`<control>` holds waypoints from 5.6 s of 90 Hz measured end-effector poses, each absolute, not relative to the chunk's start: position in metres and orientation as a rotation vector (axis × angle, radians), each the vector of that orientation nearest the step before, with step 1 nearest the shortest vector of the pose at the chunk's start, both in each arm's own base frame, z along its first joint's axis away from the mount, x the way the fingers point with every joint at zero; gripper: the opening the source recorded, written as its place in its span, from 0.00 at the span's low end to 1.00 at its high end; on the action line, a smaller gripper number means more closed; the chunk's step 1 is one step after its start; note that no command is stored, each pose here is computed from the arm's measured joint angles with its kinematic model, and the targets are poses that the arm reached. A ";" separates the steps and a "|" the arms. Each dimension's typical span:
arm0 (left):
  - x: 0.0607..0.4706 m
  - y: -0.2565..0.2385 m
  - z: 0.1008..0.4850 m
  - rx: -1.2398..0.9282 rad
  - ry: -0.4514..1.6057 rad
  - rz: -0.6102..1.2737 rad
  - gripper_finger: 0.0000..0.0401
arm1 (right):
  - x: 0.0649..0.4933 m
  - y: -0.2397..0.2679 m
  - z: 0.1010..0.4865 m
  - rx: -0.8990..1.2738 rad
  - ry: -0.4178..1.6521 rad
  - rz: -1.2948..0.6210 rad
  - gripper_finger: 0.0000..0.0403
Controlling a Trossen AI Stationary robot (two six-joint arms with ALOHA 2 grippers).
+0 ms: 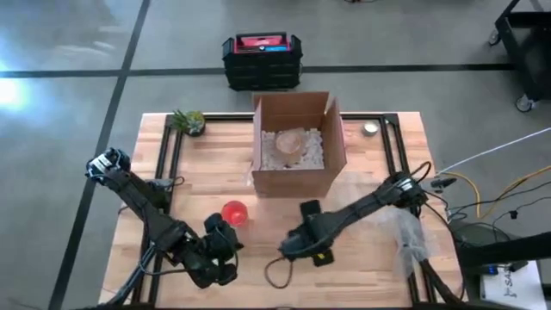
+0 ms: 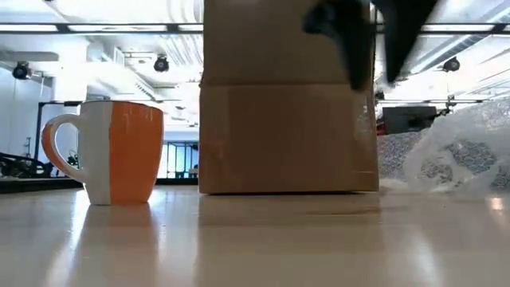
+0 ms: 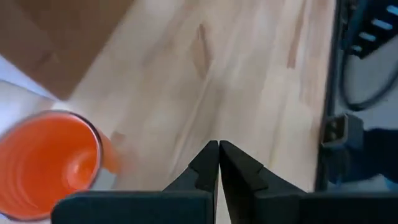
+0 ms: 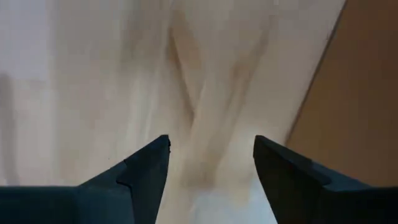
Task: Wrap mug
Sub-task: Wrap the orange mug with bubble wrap
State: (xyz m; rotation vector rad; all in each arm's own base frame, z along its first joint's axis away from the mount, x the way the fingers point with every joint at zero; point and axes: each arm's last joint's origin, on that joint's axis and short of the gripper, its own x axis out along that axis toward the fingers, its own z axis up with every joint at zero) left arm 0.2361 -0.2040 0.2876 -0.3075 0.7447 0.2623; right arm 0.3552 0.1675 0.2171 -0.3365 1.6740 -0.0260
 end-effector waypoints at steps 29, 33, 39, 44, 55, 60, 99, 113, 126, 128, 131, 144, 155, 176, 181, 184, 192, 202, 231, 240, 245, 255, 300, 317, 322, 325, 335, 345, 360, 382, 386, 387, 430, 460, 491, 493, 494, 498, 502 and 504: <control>0.250 -0.202 0.283 -0.242 0.700 0.273 0.00 | 0.252 0.136 0.208 -0.054 1.554 -0.339 0.50; 0.250 -0.202 0.283 -0.253 0.709 0.260 0.00 | 0.240 0.128 0.206 -0.017 1.542 -0.384 0.50; 0.250 -0.203 0.283 -0.251 0.714 0.256 0.00 | 0.223 0.114 0.202 0.021 1.511 -0.488 0.50; 0.249 -0.203 0.283 -0.250 0.714 0.254 0.00 | 0.212 0.104 0.198 0.045 1.473 -0.568 0.50; 0.250 -0.203 0.283 -0.246 0.715 0.254 0.00 | 0.194 0.087 0.183 0.134 1.423 -0.661 0.49; 0.250 -0.203 0.283 -0.245 0.715 0.254 0.00 | 0.190 0.083 0.176 0.173 1.418 -0.667 0.49; 0.251 -0.204 0.284 -0.235 0.701 0.249 0.00 | 0.239 0.121 0.143 0.511 1.137 -0.119 0.49; 0.251 -0.204 0.284 -0.241 0.695 0.246 0.00 | 0.270 0.149 0.145 0.654 0.952 0.219 0.49; 0.251 -0.204 0.284 -0.243 0.693 0.245 0.00 | 0.291 0.170 0.165 0.745 0.907 0.542 0.49; 0.251 -0.204 0.284 -0.243 0.694 0.245 0.00 | 0.293 0.172 0.170 0.750 0.908 0.582 0.49; 0.251 -0.204 0.284 -0.243 0.694 0.245 0.00 | 0.296 0.175 0.178 0.756 0.907 0.633 0.49; 0.252 -0.204 0.285 -0.247 0.680 0.245 0.00 | 0.297 0.183 0.222 0.682 0.849 0.747 0.49; 0.254 -0.204 0.286 -0.255 0.672 0.245 0.00 | 0.288 0.181 0.246 0.557 0.874 0.676 0.49; 0.265 -0.207 0.283 -0.246 0.626 0.222 0.00 | 0.264 0.169 0.233 0.190 0.993 0.172 0.49; 0.272 -0.210 0.277 -0.242 0.631 0.200 0.00 | 0.261 0.167 0.225 0.158 1.062 0.143 0.49; 0.277 -0.213 0.274 -0.256 0.635 0.171 0.00 | 0.257 0.166 0.222 0.149 1.108 0.132 0.49; 0.289 -0.220 0.262 -0.279 0.681 0.078 0.00 | 0.252 0.169 0.221 0.180 1.156 0.154 0.49; 0.306 -0.230 0.246 -0.320 0.708 -0.057 0.00 | 0.248 0.178 0.226 0.180 1.129 0.221 0.49; 0.329 -0.246 0.179 -0.442 0.958 -0.205 0.00 | 0.247 0.185 0.205 0.075 1.131 0.148 0.49; 0.329 -0.246 0.160 -0.423 1.038 -0.167 0.00 | 0.246 0.185 0.191 0.052 1.177 0.129 0.49; 0.328 -0.244 0.151 -0.411 1.082 -0.134 0.00 | 0.247 0.187 0.186 0.044 1.193 0.126 0.49; 0.324 -0.235 0.144 -0.403 1.172 -0.046 0.00 | 0.247 0.187 0.180 0.035 1.211 0.120 0.49; 0.302 -0.196 0.151 -0.137 1.268 0.333 0.00 | 0.250 0.184 0.181 -0.007 1.164 0.050 0.49; 0.296 -0.189 0.163 -0.148 1.257 0.407 0.00 | 0.252 0.182 0.185 -0.018 1.154 0.026 0.49; 0.296 -0.190 0.170 -0.168 1.231 0.386 0.00 | 0.253 0.183 0.187 -0.015 1.148 0.030 0.49; 0.297 -0.190 0.175 -0.177 1.211 0.370 0.00 | 0.253 0.183 0.187 -0.013 1.145 0.031 0.49; 0.295 -0.189 0.192 -0.204 1.158 0.325 0.00 | 0.253 0.183 0.187 -0.013 1.145 0.030 0.49; 0.293 -0.188 0.208 -0.244 1.109 0.296 0.00 | 0.252 0.182 0.182 -0.021 1.157 0.025 0.49; 0.290 -0.187 0.216 -0.242 1.098 0.278 0.00 | 0.252 0.182 0.177 -0.027 1.166 0.022 0.49; 0.273 -0.176 0.240 -0.278 1.103 0.316 0.00 | 0.249 0.180 0.172 -0.034 1.177 0.017 0.49; 0.265 -0.170 0.245 -0.282 1.134 0.364 0.00 | 0.250 0.180 0.172 -0.029 1.170 0.018 0.49; 0.263 -0.168 0.246 -0.282 1.143 0.378 0.00 | 0.250 0.180 0.172 -0.029 1.169 0.018 0.49; 0.167 -0.111 0.266 -0.612 1.223 0.801 0.03 | 0.253 0.182 0.164 0.000 1.065 0.046 0.49; 0.128 -0.087 0.242 -0.831 1.230 0.735 0.36 | 0.248 0.178 0.149 0.009 1.042 0.059 0.49; 0.113 -0.079 0.216 -0.840 1.335 0.882 0.49 | 0.247 0.175 0.142 0.019 1.013 0.070 0.49; 0.113 -0.079 0.215 -0.839 1.330 0.882 0.49 | 0.247 0.175 0.142 0.017 1.012 0.071 0.49; 0.113 -0.079 0.215 -0.838 1.327 0.882 0.49 | 0.248 0.175 0.142 0.017 1.011 0.071 0.49; 0.114 -0.080 0.214 -0.835 1.318 0.891 0.49 | 0.248 0.175 0.143 0.013 1.008 0.074 0.49; 0.115 -0.080 0.214 -0.816 1.310 0.878 0.49 | 0.248 0.175 0.143 0.008 1.006 0.079 0.49; 0.116 -0.081 0.214 -0.810 1.302 0.864 0.49 | 0.248 0.176 0.143 0.007 1.004 0.082 0.49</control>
